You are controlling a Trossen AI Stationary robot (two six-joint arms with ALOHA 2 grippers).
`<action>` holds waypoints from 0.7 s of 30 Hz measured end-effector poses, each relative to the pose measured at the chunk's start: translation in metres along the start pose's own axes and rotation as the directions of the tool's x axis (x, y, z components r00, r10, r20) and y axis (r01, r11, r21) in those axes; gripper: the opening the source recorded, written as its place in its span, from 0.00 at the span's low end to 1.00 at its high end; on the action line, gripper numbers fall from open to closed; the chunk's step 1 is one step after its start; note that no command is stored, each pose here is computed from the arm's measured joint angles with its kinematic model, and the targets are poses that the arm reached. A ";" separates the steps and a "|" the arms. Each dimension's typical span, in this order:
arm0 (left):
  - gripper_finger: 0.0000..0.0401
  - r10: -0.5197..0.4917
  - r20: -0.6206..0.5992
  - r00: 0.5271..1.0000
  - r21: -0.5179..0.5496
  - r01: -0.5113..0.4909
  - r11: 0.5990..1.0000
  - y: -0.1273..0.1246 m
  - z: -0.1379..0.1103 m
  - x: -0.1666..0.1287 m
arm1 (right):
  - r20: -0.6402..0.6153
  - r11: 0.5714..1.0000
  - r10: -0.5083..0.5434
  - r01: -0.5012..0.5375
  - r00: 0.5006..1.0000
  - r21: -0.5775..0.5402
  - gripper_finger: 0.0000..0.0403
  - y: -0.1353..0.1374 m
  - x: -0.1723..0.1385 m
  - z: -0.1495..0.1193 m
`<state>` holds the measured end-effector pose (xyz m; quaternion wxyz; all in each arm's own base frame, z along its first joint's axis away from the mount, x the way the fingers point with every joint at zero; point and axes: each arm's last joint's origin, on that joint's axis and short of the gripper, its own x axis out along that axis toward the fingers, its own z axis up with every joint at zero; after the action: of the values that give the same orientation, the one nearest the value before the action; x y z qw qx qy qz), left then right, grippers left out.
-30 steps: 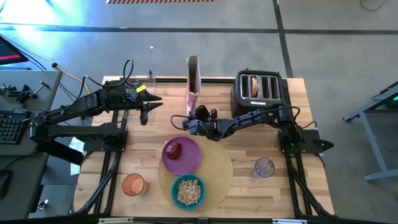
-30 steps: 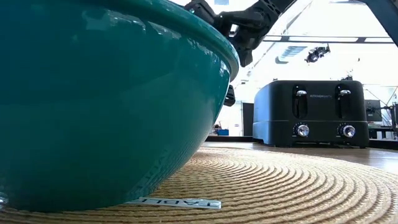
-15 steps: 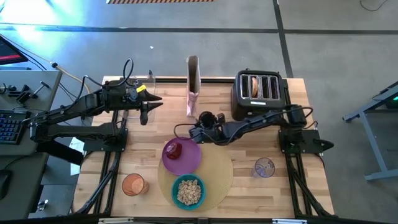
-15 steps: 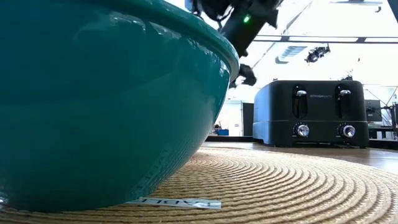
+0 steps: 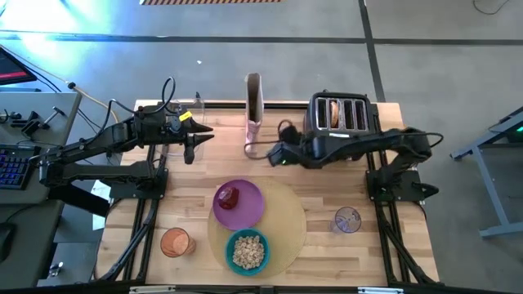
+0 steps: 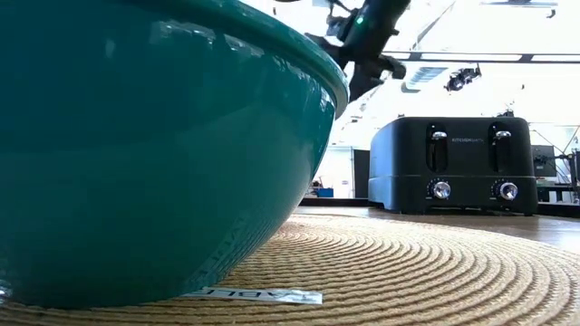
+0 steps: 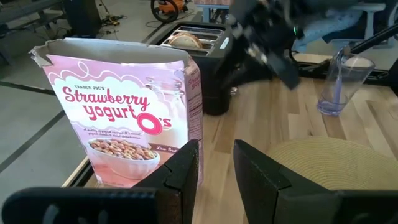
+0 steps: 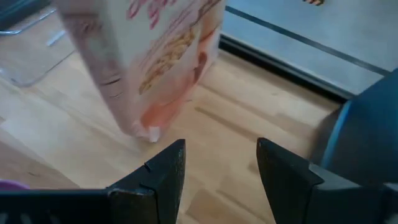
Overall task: Arrange a breakfast setting
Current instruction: Put the brown bagel on the purple plate to the left of the red apple
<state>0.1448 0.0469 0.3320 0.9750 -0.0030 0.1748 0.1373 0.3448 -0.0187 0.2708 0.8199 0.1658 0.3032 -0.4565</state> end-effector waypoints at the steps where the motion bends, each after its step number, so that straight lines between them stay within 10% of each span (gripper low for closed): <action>1: 0.22 0.000 0.000 1.000 0.000 0.000 1.000 0.000 0.000 0.000 | -0.004 1.000 -0.005 0.005 1.000 0.001 0.44 -0.007 -0.003 0.005; 21: 0.22 0.000 0.000 1.000 0.000 0.000 1.000 0.000 0.000 0.000 | -0.164 0.952 -0.250 0.274 0.954 0.138 0.44 -0.135 -0.019 0.056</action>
<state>0.1448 0.0469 0.3320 0.9750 -0.0030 0.1746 0.1373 0.2423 -0.1082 0.3261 0.7119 0.2214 0.3438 -0.5709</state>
